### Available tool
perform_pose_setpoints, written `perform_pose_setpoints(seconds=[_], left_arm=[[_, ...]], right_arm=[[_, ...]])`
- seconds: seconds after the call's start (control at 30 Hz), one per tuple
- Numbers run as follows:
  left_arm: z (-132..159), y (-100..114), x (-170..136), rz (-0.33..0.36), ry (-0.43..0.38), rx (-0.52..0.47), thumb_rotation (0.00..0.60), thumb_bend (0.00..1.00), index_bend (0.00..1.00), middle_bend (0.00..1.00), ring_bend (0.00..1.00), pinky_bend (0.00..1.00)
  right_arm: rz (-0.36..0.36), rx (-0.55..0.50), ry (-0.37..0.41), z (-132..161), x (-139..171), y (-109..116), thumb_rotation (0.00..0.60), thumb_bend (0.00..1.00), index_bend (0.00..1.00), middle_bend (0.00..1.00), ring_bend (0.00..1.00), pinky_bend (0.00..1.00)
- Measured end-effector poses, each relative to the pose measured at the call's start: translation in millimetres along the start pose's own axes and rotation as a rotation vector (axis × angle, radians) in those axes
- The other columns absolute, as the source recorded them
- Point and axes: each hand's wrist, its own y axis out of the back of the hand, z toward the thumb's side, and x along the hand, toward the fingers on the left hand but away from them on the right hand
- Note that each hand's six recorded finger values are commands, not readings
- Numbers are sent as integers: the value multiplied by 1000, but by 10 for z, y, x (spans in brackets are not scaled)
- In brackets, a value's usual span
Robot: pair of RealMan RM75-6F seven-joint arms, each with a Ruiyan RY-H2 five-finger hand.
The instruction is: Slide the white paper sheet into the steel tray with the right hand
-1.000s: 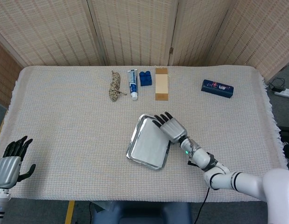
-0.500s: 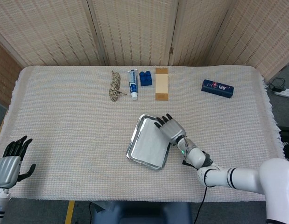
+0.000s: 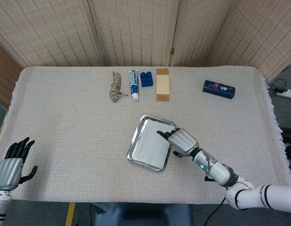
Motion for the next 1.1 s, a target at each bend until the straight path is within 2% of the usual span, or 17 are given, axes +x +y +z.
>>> perform_pose_setpoints(seconds=[0.23,0.4,0.5,1.1], left_arm=[[50,9,5,4,-19,-15,600,438,0,0,0,0],[38,32,0,11,-19,-26,600,438,0,0,0,0],[19,51,1,17,-16,-28,600,438,0,0,0,0],[-32,42,20,14,3,-24,600,438,0,0,0,0]], right_arm=[[122,-26,-52,-138,165,-211,600,636,0,911,1000,1000],[225,-31,-93,-199,157,-399,600,636,0,918,1000,1000],[263,-21,-104,-194,111,-481,600,636,0,918,1000,1000],[289,-23,-101,-182,-124,-661,600,636,0,918,1000,1000]])
